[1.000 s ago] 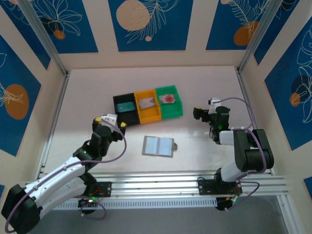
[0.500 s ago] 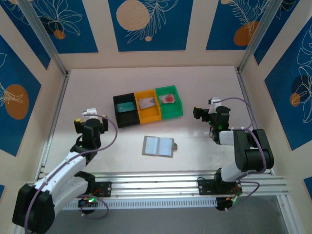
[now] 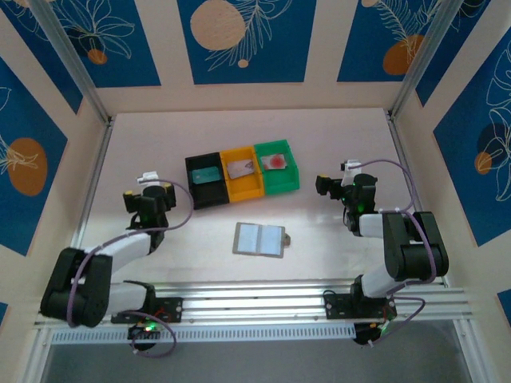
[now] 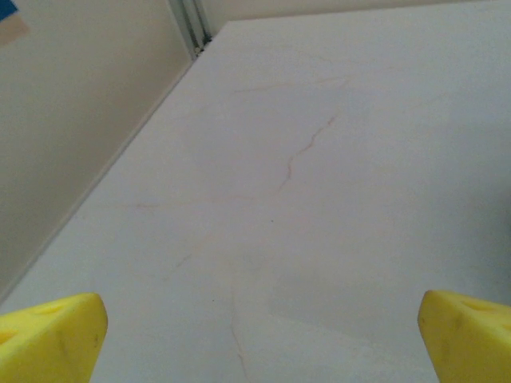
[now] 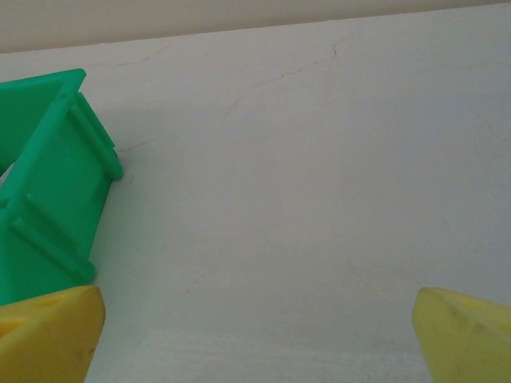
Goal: Take the credit cards out of the card holder
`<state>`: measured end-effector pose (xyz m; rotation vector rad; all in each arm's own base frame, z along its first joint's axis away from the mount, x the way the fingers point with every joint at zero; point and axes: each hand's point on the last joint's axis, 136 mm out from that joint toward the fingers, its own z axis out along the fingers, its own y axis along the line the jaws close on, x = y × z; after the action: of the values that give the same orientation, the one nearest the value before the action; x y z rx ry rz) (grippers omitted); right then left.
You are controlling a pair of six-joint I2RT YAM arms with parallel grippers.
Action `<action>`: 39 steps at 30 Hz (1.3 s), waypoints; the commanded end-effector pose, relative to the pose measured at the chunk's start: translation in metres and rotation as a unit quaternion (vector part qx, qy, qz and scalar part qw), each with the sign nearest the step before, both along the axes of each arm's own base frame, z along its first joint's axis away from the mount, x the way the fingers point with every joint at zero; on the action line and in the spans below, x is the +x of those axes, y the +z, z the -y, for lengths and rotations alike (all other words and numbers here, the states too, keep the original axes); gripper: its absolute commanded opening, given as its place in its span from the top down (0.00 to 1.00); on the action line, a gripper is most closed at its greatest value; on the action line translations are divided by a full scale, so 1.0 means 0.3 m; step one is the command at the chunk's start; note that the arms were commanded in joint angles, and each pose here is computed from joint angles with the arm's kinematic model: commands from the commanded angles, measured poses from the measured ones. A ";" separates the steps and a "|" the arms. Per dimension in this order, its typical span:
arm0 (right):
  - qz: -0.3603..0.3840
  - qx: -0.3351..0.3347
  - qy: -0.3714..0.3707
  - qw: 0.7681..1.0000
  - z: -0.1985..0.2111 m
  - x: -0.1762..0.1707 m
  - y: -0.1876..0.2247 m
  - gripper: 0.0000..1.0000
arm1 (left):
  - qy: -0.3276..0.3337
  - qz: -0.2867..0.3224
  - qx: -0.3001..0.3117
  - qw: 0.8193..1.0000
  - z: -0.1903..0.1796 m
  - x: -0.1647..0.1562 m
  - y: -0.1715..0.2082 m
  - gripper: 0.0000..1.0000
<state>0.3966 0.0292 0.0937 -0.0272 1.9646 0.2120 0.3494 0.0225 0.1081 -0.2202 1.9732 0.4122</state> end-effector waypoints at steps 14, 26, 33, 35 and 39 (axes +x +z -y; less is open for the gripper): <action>0.005 -0.002 0.007 1.000 -0.001 0.000 0.001 0.01 | -0.141 0.028 -0.035 0.989 0.097 0.149 -0.057 0.00; 0.003 0.003 0.009 1.000 -0.001 -0.002 -0.001 0.01 | -0.138 0.050 -0.023 0.989 0.096 0.143 -0.043 0.00; 0.004 0.003 0.009 1.000 0.000 -0.002 0.000 0.01 | -0.138 0.050 -0.023 0.989 0.095 0.144 -0.043 0.00; 0.004 0.003 0.008 1.000 0.000 -0.001 0.001 0.01 | -0.138 0.050 -0.023 0.989 0.095 0.144 -0.043 0.00; 0.005 0.001 0.007 1.000 -0.001 0.000 0.002 0.01 | -0.138 0.050 -0.023 0.989 0.095 0.145 -0.043 0.00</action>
<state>0.3964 0.0284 0.0937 -0.0289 1.9645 0.2210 0.3930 -0.0057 0.0934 -0.0133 1.8991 0.1631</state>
